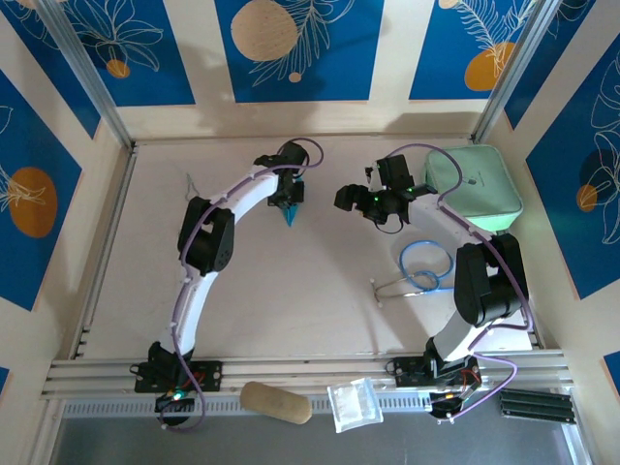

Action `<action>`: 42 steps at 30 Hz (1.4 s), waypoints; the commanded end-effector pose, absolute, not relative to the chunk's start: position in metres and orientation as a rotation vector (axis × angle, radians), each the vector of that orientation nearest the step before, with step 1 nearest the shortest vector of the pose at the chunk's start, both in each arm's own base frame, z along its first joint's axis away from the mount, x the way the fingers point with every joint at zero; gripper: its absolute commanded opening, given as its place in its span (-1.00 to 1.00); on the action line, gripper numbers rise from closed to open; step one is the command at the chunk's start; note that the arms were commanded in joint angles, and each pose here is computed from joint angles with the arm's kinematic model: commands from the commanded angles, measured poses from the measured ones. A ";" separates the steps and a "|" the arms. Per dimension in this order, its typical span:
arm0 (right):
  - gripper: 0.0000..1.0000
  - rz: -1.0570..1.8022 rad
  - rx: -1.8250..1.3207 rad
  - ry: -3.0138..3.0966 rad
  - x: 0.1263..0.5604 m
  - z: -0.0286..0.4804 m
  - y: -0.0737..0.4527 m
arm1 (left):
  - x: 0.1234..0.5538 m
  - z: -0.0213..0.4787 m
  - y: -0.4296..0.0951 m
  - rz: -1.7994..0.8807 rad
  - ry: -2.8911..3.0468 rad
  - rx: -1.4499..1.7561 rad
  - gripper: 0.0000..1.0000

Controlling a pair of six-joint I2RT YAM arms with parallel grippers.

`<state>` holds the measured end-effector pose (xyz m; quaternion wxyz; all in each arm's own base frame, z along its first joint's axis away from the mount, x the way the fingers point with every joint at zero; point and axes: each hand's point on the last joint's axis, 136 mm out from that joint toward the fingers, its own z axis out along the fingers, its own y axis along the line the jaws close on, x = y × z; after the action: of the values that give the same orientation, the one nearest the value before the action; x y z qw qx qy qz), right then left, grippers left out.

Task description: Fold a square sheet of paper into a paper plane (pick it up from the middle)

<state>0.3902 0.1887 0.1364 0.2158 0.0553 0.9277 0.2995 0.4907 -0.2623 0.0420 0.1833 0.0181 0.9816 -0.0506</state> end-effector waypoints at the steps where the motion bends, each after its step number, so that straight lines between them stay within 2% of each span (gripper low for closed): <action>1: 0.68 0.871 0.143 2.585 0.386 0.134 0.195 | 0.487 0.034 -0.262 -0.141 2.817 0.070 -0.90; 10: 0.67 0.879 0.138 2.599 0.383 0.131 0.200 | 0.489 0.026 -0.263 -0.119 2.825 0.072 -0.63; 42: 0.68 0.869 0.142 2.621 0.383 0.123 0.201 | 0.484 0.006 -0.252 0.001 2.851 -0.090 -0.16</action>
<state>0.3864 0.1966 0.1295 0.2017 0.0512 0.9298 0.3035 0.4951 -0.2582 0.0272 0.1752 -0.0270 0.9838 -0.0274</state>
